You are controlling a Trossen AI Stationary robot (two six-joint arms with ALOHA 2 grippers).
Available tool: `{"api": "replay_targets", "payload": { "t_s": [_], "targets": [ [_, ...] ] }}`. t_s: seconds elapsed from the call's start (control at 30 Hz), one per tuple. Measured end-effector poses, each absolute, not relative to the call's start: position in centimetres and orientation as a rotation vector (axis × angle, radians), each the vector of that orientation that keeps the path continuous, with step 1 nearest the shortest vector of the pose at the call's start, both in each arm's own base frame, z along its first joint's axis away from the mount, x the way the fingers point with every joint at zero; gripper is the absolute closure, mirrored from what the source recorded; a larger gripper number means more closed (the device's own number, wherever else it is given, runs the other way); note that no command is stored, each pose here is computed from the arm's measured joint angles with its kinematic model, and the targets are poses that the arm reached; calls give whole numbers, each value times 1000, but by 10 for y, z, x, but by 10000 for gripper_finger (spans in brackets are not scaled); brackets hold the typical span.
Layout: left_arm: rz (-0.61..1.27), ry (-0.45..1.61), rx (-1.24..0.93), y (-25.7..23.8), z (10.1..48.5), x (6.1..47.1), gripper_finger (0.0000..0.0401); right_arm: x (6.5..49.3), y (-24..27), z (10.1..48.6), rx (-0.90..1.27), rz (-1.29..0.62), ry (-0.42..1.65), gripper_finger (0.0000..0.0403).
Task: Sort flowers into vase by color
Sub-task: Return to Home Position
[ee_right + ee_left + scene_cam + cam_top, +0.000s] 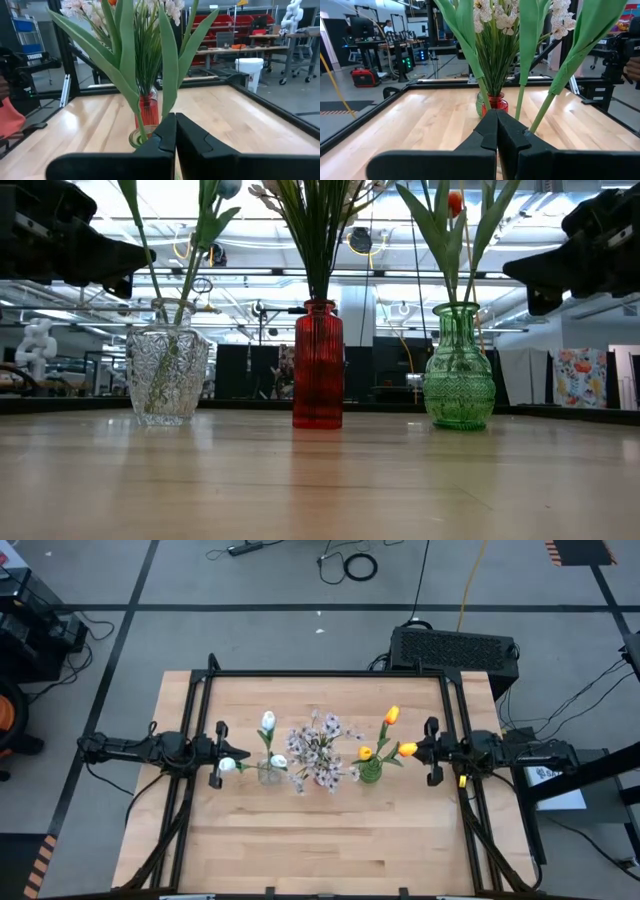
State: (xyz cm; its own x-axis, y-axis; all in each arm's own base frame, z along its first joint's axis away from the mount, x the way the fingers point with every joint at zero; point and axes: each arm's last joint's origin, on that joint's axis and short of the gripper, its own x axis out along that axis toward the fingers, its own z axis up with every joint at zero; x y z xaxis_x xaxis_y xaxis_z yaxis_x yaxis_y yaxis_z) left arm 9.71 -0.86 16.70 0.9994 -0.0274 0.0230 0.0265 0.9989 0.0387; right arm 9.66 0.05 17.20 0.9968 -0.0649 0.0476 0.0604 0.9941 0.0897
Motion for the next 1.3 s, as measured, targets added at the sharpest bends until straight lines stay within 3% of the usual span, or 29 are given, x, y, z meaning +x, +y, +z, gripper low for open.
{"api": "replay_targets", "payload": {
  "t_s": [1.3],
  "targets": [
    [-22, -17, 90, -6, 166, 97, 401, 97, 1, 172, 118, -62, -47, 403]
  ]
}}
